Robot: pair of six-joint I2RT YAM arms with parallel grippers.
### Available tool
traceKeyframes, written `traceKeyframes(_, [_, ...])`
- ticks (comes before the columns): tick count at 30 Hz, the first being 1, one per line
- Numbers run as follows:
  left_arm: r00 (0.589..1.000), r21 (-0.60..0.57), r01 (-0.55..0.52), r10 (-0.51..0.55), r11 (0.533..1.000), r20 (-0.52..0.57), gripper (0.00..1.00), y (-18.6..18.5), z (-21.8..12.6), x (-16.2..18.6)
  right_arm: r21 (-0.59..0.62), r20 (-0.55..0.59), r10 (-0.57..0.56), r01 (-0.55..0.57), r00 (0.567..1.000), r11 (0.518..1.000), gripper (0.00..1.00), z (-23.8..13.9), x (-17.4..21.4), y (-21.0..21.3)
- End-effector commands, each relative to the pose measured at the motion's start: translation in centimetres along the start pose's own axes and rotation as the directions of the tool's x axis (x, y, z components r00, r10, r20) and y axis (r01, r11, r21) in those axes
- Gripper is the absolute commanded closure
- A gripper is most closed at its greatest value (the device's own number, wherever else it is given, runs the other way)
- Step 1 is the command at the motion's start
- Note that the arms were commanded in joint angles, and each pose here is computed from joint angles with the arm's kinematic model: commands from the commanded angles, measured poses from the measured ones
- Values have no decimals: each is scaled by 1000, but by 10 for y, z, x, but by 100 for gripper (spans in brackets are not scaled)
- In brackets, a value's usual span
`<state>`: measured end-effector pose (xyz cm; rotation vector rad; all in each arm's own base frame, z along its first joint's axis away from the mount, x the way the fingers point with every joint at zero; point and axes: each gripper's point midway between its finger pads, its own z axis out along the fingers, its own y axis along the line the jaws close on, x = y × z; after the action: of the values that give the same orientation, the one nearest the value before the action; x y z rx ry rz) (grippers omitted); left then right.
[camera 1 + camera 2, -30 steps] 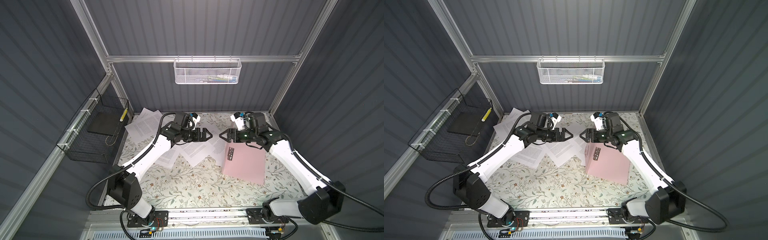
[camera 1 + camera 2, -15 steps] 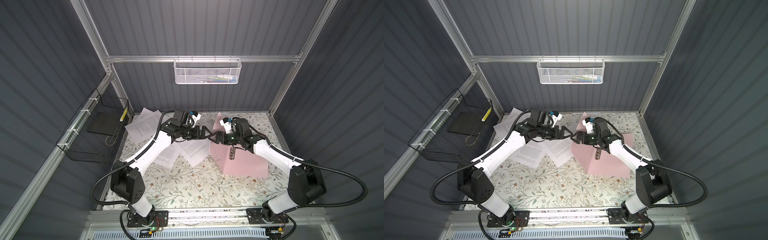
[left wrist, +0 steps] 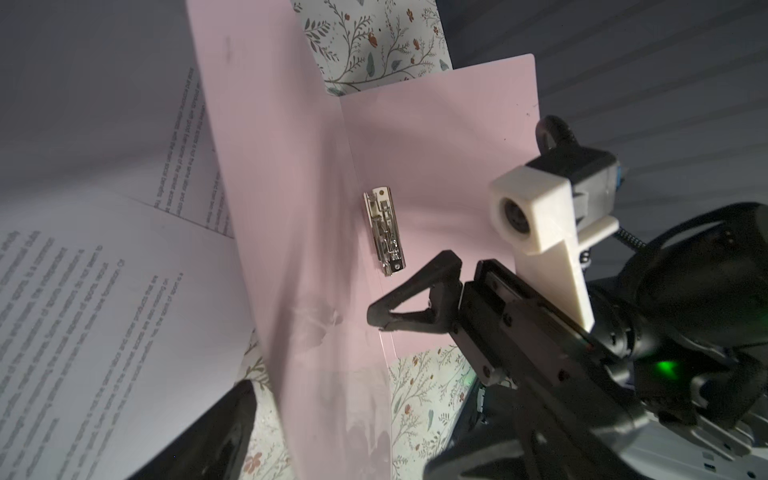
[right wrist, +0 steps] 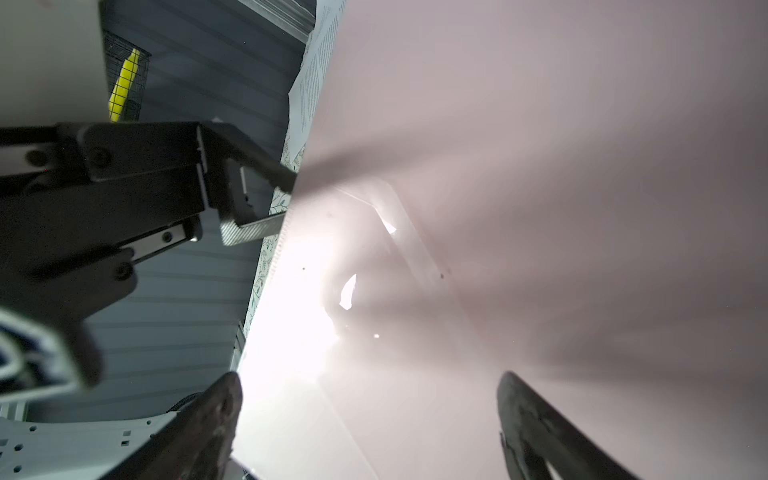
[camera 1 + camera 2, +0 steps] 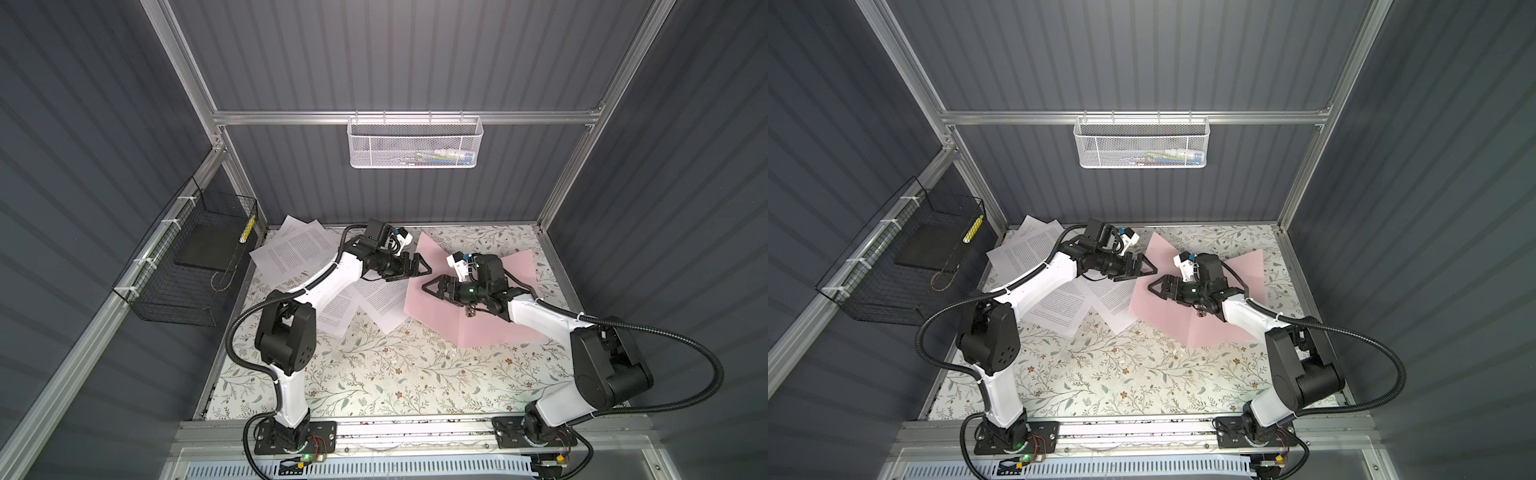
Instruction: Put the files into the folder
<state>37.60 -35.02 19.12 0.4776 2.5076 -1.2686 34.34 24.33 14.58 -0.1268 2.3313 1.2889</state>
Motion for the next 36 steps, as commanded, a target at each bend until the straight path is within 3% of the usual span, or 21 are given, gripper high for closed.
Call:
traceKeyframes(1, [1000, 62, -4, 5, 998, -10, 11, -8, 12, -8, -47, 13, -13, 14, 1000, 999, 5, -7, -2, 7])
traceKeyframes(4, [999, 62, 18, -16, 998, -28, 26, 3, 25, -7, -52, 34, 15, -14, 999, 999, 6, -17, -3, -2])
traceKeyframes(9, [998, 110, 47, -44, 993, -34, 77, 3, 34, -7, -42, 53, 55, -52, 997, 998, 7, -29, -2, -17])
traceKeyframes(13, [999, 92, 47, -46, 995, -18, 99, -3, 23, -7, 31, 106, 93, -97, 990, 995, 7, -44, -3, -37])
traceKeyframes(20, [996, -66, 69, -65, 995, 59, 100, -3, -25, 17, 248, 225, 168, -223, 960, 943, 9, -86, 6, -97])
traceKeyframes(23, [993, -158, 100, -89, 982, 76, 100, 15, -39, 40, 244, 206, 214, -261, 955, 934, 9, -79, 13, -109])
traceKeyframes(29, [993, -234, 103, -85, 967, 86, 100, 35, -52, 72, 244, 203, 332, -376, 921, 894, 13, -59, 25, -140])
traceKeyframes(33, [993, -431, 114, -94, 895, 68, 100, 86, -56, 99, 260, 221, 389, -438, 894, 860, 18, -54, 33, -155])
traceKeyframes(36, [992, -543, 123, -126, 831, 31, 100, 123, -54, 124, 292, 209, 371, -420, 905, 859, 25, -49, 39, -157])
